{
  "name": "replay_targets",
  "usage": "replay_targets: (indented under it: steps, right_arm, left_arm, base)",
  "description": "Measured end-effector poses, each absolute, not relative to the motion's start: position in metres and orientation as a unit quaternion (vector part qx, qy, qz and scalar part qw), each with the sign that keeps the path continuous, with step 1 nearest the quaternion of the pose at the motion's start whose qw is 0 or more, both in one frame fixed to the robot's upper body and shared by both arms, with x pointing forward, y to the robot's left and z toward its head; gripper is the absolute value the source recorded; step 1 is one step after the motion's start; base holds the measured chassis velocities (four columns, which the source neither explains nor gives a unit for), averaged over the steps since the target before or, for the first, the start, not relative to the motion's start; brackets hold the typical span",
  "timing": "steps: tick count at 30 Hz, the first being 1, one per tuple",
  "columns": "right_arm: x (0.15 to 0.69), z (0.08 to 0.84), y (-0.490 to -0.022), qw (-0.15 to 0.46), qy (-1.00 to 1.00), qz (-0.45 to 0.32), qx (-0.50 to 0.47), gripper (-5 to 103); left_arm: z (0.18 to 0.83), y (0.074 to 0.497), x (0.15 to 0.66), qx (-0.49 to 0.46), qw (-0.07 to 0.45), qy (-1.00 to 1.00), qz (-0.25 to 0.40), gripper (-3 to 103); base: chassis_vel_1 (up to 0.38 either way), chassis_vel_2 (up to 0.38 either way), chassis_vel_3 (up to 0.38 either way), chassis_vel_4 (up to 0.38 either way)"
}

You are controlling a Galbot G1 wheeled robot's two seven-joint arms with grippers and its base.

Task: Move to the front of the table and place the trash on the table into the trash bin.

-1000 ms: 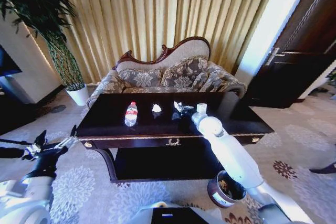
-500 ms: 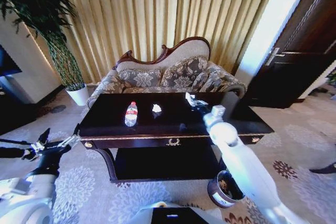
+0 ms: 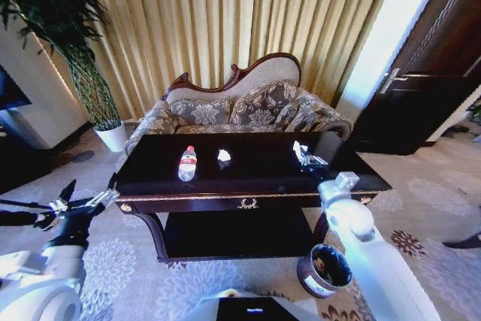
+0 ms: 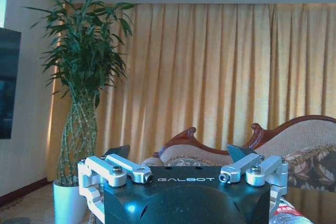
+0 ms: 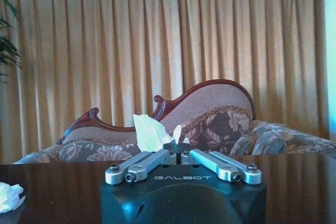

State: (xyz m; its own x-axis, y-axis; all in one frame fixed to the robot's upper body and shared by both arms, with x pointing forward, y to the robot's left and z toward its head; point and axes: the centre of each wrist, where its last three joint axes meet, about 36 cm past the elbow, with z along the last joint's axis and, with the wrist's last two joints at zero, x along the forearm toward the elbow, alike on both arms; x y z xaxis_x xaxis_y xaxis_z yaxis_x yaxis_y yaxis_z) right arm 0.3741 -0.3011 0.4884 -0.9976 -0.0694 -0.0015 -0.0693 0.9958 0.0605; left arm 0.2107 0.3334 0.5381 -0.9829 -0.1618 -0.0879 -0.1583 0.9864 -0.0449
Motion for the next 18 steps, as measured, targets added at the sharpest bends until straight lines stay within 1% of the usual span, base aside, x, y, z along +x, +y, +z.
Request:
replay_targets:
  steps: [8, 18]
  right_arm:
    - [0.35, 0.49, -0.296, -0.001, -0.999, -0.028, 0.037, 0]
    - [0.342, 0.497, -0.295, 0.001, -0.999, -0.021, 0.045, 0]
  left_arm:
    - [0.543, 0.339, 0.213, -0.068, 0.036, 0.997, -0.022, 100]
    - [0.544, 0.342, 0.213, -0.071, 0.034, 0.997, -0.017, 100]
  base:
    - [0.0, 0.0, 0.0, 0.0]
    - [0.0, 0.0, 0.0, 0.0]
